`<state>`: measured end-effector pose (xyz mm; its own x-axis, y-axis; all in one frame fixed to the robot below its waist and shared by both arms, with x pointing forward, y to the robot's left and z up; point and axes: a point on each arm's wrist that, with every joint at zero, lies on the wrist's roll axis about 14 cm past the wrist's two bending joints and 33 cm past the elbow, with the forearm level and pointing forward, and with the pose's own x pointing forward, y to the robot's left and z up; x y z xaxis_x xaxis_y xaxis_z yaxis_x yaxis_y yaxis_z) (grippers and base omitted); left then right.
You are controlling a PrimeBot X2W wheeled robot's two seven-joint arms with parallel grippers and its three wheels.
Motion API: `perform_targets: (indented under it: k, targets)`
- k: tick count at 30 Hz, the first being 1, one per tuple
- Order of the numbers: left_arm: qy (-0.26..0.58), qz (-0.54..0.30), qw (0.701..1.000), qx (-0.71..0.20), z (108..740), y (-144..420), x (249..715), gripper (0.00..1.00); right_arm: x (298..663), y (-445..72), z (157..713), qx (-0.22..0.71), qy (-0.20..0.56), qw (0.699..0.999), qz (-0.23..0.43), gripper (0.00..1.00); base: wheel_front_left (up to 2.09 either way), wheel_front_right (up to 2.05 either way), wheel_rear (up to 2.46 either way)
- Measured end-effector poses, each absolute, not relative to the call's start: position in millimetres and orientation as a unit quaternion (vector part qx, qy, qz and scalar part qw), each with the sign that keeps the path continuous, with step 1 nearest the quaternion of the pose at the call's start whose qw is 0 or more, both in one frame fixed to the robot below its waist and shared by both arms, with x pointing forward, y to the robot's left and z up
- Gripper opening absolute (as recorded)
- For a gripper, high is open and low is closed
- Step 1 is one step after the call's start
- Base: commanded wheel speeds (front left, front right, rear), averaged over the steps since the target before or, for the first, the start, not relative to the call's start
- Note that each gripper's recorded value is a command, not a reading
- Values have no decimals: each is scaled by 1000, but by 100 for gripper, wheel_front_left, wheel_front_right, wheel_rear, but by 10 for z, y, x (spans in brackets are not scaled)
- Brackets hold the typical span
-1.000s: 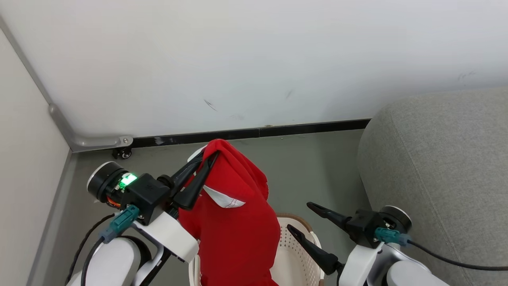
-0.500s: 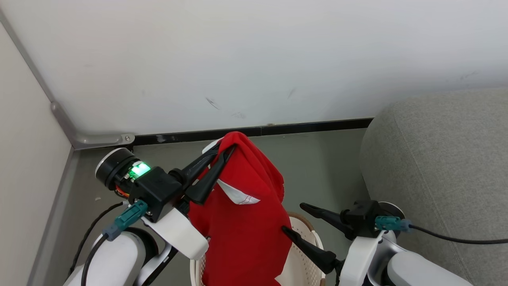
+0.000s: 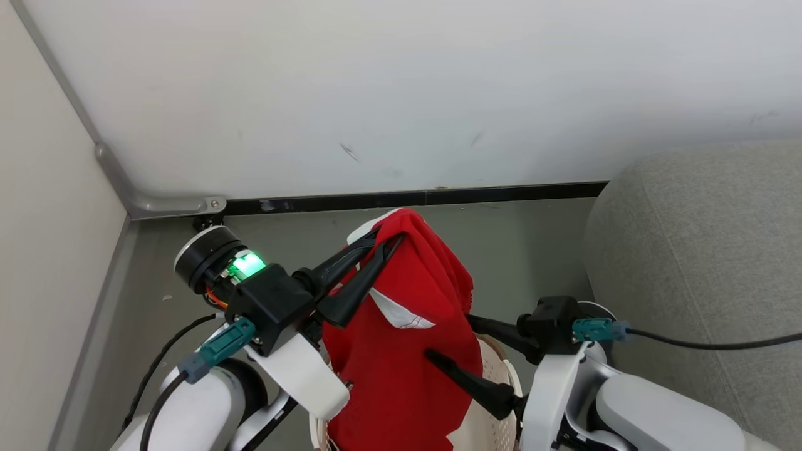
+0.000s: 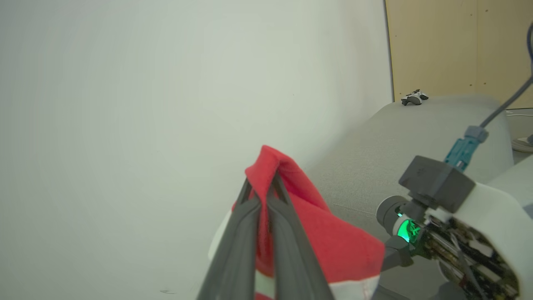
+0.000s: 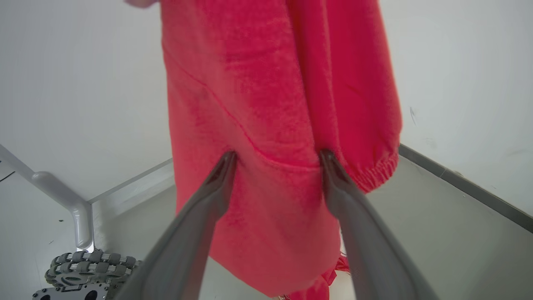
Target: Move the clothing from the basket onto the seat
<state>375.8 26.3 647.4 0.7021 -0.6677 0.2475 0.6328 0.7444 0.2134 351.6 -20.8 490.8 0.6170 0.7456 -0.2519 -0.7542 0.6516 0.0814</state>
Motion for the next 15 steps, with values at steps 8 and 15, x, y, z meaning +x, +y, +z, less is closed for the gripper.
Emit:
perform_targets:
  k: [8, 15]
  targets:
    - [-151, -357, 920, 58, 6502, 254, 3745, 0, 3524, 73, 4928, -32, 126, 879, 459, 69, 0, 0, 0]
    - [-143, -350, 925, 48, 6495, 310, 3792, 0, 3598, 153, 4967, -44, 98, 874, 474, 0, 0, 0, 0]
